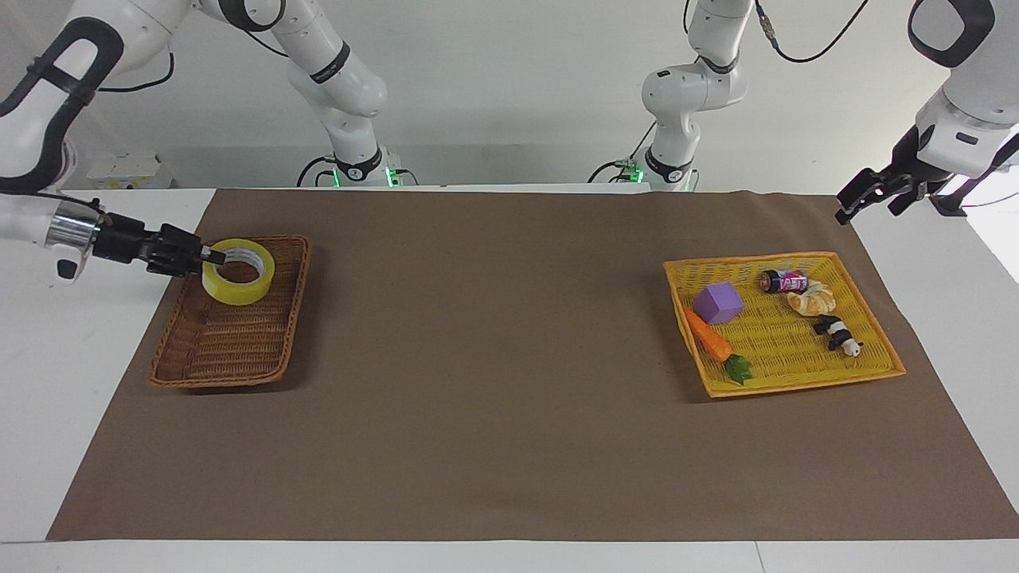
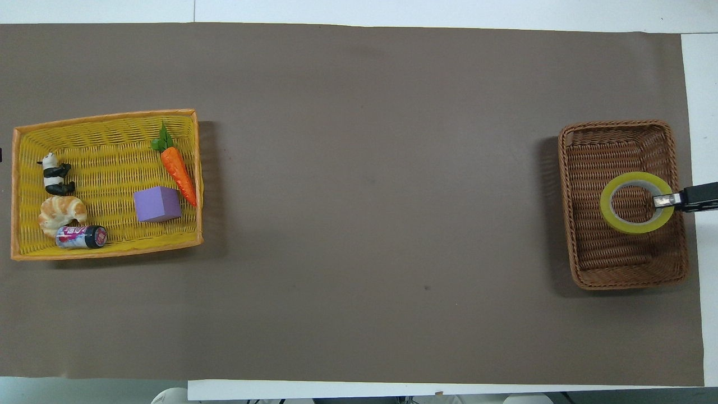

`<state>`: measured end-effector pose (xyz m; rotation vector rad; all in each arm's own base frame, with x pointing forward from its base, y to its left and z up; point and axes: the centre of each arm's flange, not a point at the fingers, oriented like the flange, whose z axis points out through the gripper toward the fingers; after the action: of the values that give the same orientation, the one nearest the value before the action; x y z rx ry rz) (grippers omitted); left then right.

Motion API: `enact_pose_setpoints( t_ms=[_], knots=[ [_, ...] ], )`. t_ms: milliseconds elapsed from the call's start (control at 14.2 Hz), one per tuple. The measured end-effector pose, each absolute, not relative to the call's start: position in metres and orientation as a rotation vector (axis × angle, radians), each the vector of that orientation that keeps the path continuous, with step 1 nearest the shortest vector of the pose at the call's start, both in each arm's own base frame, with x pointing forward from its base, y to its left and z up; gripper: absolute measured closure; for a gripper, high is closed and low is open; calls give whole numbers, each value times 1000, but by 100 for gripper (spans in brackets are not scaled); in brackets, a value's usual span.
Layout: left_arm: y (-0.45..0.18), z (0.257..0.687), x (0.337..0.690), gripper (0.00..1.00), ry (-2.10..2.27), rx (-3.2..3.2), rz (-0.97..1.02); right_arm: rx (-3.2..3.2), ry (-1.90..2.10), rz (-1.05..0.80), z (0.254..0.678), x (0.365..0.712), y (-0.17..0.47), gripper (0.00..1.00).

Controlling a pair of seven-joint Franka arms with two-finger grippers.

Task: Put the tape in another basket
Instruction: 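Carry the tape with the right gripper into the wicker basket, then lower the tape into the basket and open the right gripper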

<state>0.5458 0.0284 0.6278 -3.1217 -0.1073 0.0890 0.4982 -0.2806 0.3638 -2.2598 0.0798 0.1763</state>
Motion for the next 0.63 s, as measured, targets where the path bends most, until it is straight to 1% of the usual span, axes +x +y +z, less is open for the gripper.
enact_pose_setpoints(
  t_ms=[422, 632],
  knots=[
    [15, 632, 545, 0, -79, -3168, 96, -2316, 48, 159, 314, 484, -280, 46],
    [9, 639, 540, 0, -61, -3169, 131, -2313, 41, 162, 310, 482, -279, 45]
  ],
)
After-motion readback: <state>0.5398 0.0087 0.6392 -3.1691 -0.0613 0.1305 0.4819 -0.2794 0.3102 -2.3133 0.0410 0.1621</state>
